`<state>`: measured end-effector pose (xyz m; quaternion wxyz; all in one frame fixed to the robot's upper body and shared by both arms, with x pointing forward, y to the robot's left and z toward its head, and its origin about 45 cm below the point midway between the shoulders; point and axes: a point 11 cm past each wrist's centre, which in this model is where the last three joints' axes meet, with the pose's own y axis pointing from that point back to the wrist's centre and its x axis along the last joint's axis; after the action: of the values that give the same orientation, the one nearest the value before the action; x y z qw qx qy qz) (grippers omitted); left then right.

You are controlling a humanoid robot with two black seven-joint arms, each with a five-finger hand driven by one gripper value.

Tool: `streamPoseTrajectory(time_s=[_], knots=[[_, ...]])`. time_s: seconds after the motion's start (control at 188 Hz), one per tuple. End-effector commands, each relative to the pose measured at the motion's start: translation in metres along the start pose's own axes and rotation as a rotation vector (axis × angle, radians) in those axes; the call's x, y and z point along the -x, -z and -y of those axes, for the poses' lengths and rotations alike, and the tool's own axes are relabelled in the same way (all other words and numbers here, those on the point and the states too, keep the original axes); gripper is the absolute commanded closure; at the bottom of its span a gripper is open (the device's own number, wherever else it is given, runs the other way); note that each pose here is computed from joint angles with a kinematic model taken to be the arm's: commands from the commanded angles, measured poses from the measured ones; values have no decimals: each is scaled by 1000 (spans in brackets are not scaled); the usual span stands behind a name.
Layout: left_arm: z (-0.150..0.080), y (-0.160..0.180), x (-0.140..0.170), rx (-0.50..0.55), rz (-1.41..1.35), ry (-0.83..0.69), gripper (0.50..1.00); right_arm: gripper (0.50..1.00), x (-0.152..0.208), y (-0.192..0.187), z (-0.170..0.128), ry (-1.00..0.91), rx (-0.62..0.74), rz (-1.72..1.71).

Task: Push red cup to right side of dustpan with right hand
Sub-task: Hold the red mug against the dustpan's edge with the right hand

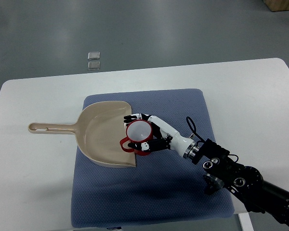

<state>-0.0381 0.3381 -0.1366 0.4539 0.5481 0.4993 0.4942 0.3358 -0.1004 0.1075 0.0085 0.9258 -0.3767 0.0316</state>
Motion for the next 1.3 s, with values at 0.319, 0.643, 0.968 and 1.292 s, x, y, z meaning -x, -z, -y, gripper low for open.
streamPoseTrajectory(time_s=[0.319, 0.643, 0.968, 1.292], knots=[[0, 0, 0, 0, 0, -1, 500, 642, -1, -1, -1, -4, 5, -2], [0, 0, 0, 0, 0, 1, 500, 585, 1, -1, -1, 8, 2, 6], [0, 0, 0, 0, 0, 1, 500, 585, 3, -1, -1, 16, 2, 14], [0, 0, 0, 0, 0, -1, 500, 585, 4, -1, -1, 28, 1, 23]])
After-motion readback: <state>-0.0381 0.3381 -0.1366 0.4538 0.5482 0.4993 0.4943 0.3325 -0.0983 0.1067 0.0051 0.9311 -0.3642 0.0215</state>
